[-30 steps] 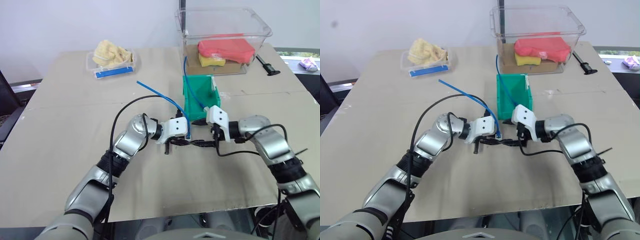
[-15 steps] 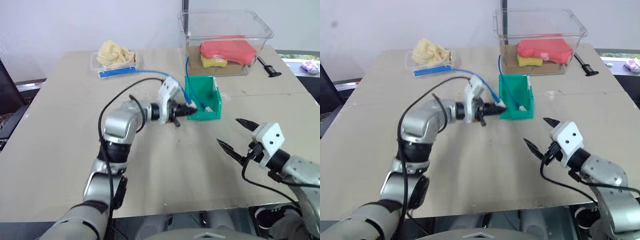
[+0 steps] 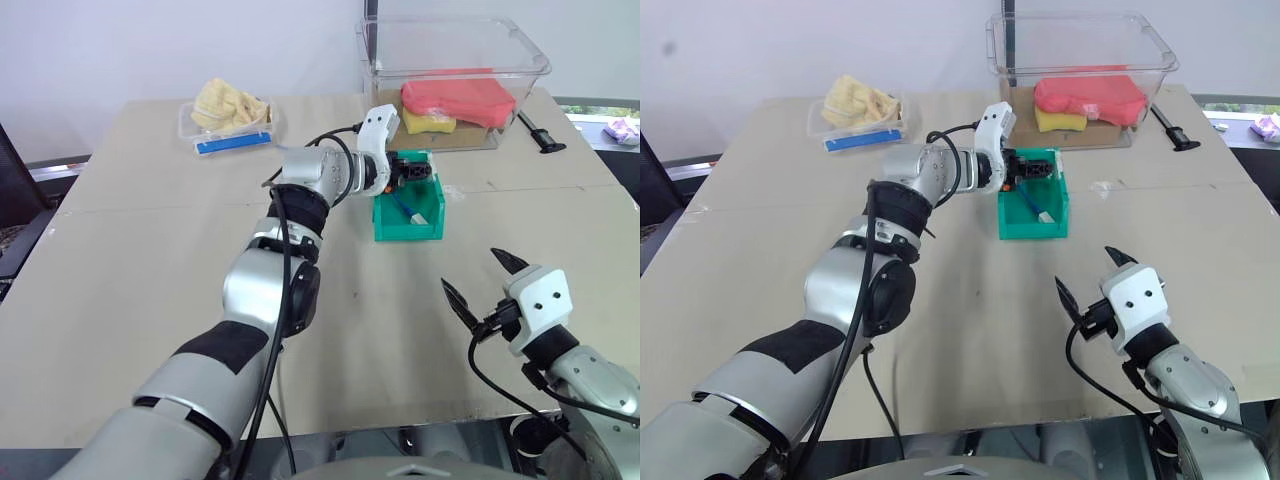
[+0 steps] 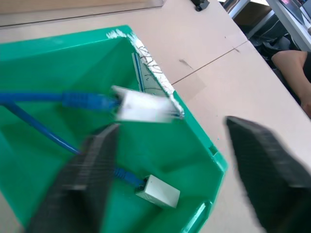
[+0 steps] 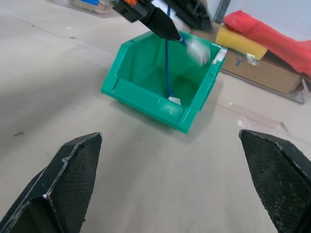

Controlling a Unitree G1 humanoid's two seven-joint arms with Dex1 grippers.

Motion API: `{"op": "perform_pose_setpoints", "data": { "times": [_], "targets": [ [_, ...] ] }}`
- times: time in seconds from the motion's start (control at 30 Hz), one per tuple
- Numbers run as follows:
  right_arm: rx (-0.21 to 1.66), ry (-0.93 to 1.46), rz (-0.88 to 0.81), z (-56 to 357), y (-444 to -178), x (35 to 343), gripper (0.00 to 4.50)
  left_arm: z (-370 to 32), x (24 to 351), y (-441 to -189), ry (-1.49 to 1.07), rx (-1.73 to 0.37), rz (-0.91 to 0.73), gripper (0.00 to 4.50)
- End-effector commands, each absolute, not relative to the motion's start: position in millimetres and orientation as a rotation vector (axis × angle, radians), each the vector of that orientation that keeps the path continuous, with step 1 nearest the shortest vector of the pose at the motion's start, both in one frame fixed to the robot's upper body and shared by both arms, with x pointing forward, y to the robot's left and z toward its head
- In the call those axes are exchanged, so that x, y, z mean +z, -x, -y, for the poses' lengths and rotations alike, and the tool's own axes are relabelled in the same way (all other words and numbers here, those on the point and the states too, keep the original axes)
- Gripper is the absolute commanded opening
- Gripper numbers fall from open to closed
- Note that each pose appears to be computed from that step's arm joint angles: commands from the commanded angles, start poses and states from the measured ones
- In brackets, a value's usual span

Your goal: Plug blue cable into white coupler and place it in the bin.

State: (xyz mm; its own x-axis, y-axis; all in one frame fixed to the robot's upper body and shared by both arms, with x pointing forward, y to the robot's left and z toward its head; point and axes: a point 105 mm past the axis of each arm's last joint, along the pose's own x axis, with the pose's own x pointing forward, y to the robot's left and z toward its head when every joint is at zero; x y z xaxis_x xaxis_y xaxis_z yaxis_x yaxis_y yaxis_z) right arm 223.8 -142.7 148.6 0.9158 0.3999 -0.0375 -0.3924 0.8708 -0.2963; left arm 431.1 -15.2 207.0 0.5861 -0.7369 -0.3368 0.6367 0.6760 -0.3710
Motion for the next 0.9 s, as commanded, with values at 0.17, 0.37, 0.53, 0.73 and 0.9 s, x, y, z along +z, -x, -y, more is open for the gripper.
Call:
{"op": "perform_pose_setpoints", "data": {
  "times": [0.17,0.37,0.53,0.73,0.9],
  "targets": [
    [0.404,0.317,0.095,149,-223,164,4.50,-9,244,-406,0.297,-0.968,-0.455,4.47],
    [0.489,0.334,0.084,164,-229,166,4.50,-65,241,-355,0.064,-1.080,-0.091,4.47],
    [0.565,0.367,0.057,183,-227,168,4.50,-112,206,-317,0.004,-1.042,-0.030,4.47],
    [0.636,0.413,-0.049,214,-218,159,4.50,-162,155,-266,-0.055,-0.977,-0.132,4.47],
    [0.657,0.416,-0.111,233,-214,153,4.50,-183,131,-239,-0.057,-0.939,-0.206,4.47]
  ]
}}
